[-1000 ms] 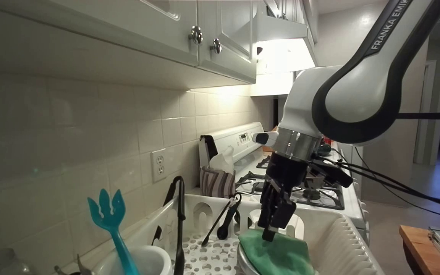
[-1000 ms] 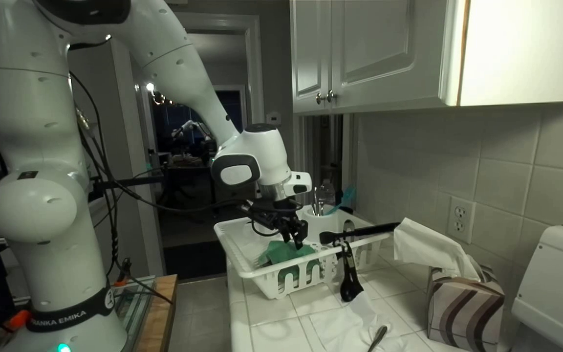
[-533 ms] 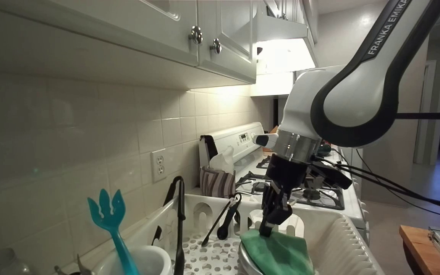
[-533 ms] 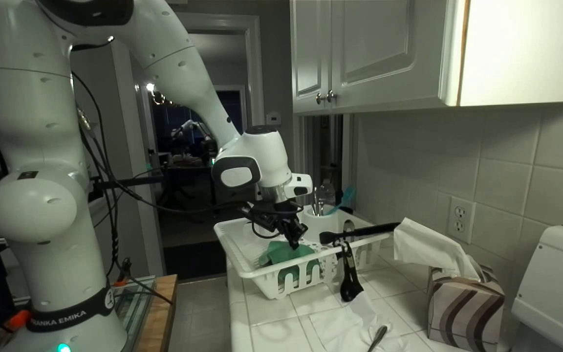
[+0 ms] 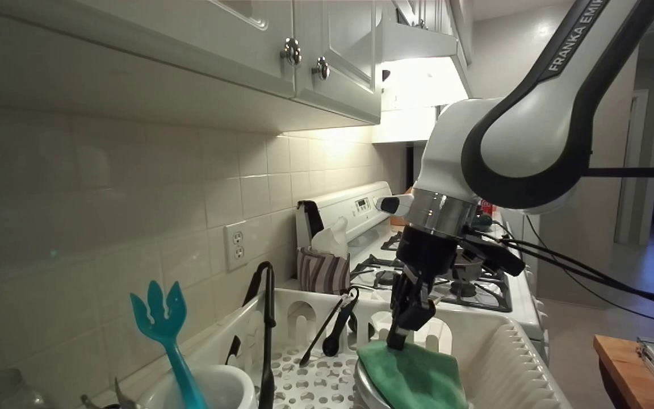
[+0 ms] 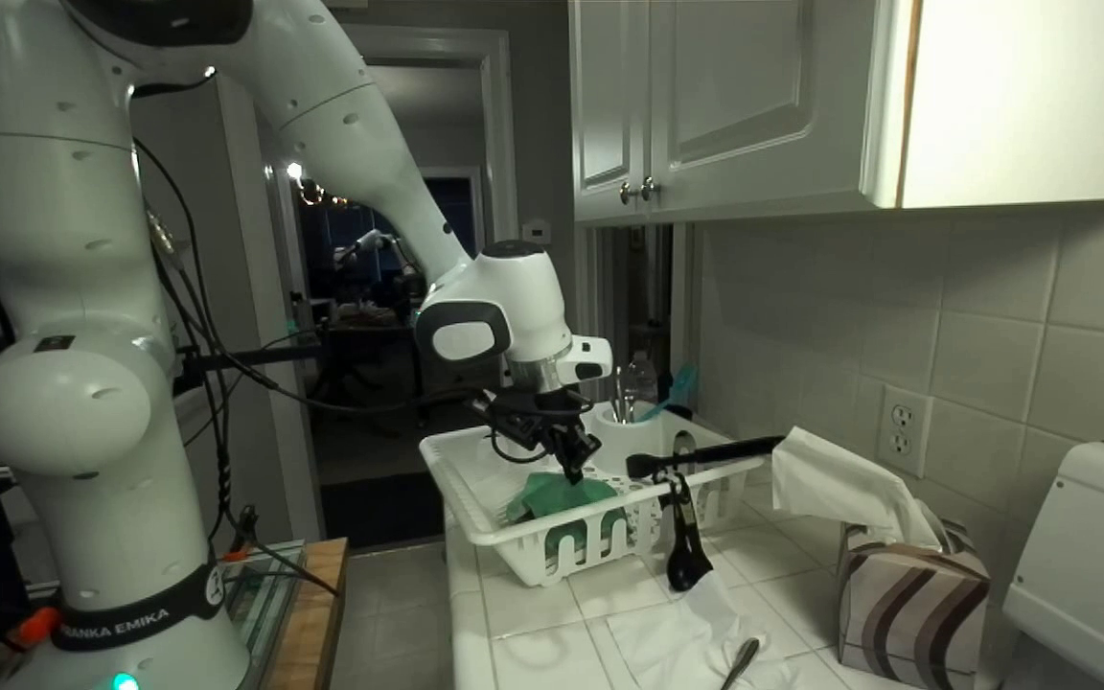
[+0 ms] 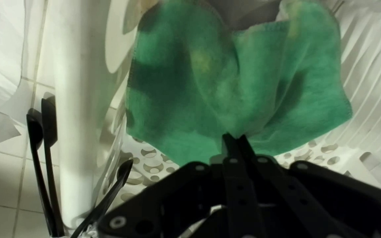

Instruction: Use the green towel to remove the lid from the silver pot and place it on the dishrack then place the towel on the countertop.

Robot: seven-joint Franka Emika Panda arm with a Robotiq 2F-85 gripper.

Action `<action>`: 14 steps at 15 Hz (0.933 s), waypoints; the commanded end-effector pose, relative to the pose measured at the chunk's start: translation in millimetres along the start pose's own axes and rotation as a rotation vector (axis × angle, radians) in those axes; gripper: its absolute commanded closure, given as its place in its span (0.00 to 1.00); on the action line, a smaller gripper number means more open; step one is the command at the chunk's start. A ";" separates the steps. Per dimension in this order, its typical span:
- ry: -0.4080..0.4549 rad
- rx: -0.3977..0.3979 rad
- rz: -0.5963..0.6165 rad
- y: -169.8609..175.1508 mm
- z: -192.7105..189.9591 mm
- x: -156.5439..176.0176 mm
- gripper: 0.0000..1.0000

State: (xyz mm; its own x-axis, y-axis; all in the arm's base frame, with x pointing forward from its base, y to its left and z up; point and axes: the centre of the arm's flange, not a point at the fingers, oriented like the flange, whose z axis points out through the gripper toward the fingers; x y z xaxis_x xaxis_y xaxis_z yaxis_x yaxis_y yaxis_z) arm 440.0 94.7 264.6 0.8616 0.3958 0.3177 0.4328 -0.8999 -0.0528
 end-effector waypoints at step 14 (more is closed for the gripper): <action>0.032 0.228 0.204 48.8 -130.2 15.3 1.00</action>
State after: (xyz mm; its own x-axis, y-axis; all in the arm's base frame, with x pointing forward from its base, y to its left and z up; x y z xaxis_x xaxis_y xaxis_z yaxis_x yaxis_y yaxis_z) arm 443.5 45.2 363.7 0.9190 0.2527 0.3027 0.3381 -0.9001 -0.2748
